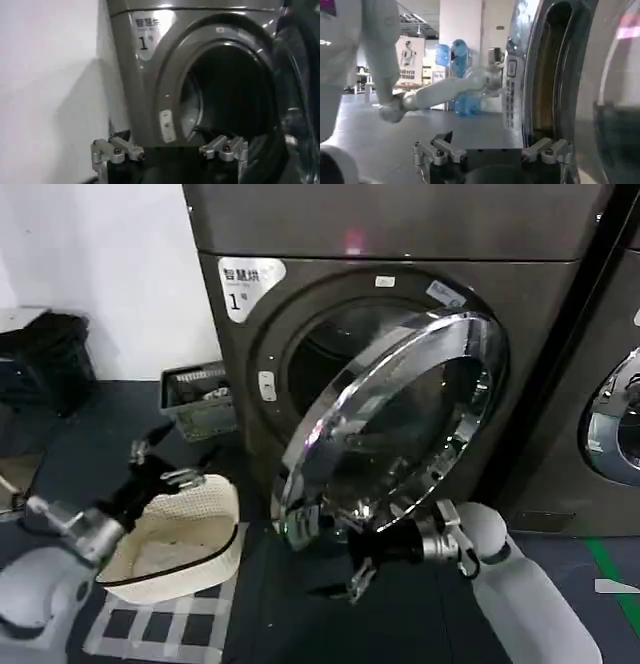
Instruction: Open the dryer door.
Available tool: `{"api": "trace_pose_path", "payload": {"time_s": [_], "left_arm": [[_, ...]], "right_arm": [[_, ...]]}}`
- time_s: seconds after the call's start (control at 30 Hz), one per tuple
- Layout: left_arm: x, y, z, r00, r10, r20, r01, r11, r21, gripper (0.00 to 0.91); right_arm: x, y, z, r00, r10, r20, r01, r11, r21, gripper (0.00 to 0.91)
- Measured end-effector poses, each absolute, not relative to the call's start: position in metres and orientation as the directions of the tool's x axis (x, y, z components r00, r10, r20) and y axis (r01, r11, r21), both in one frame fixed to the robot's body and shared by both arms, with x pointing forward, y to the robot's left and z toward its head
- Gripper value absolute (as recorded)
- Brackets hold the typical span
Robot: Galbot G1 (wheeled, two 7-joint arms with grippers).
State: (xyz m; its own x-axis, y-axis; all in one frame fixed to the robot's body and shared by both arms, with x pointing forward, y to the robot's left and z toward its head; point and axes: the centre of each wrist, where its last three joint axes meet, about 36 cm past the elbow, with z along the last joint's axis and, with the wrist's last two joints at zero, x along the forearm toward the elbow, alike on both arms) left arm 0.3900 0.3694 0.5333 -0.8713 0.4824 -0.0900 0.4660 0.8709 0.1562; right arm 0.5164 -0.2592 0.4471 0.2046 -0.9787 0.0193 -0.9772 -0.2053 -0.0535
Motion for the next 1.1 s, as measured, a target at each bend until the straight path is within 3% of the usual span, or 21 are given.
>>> {"api": "trace_pose_path", "payload": {"time_s": [0.4, 0.73, 1.1], "left_arm": [[0.423, 0.342, 0.528, -0.754, 0.654, -0.056, 0.644, 0.753, 0.135, 0.907], [0.426, 0.307, 0.509, -0.661, 0.750, -0.031, 0.747, 0.661, 0.070, 0.907], [0.436, 0.283, 0.502, -0.567, 0.823, -0.032, 0.823, 0.568, 0.018, 0.907]], "right_arm": [[0.517, -0.293, 0.449, 0.173, -0.984, 0.042, -0.983, -0.175, -0.054, 0.907], [0.502, -0.322, 0.455, 0.127, -0.991, 0.050, -0.989, -0.130, -0.070, 0.907], [0.474, -0.393, 0.461, -0.071, -0.997, 0.034, -0.993, 0.067, -0.100, 0.907]]}}
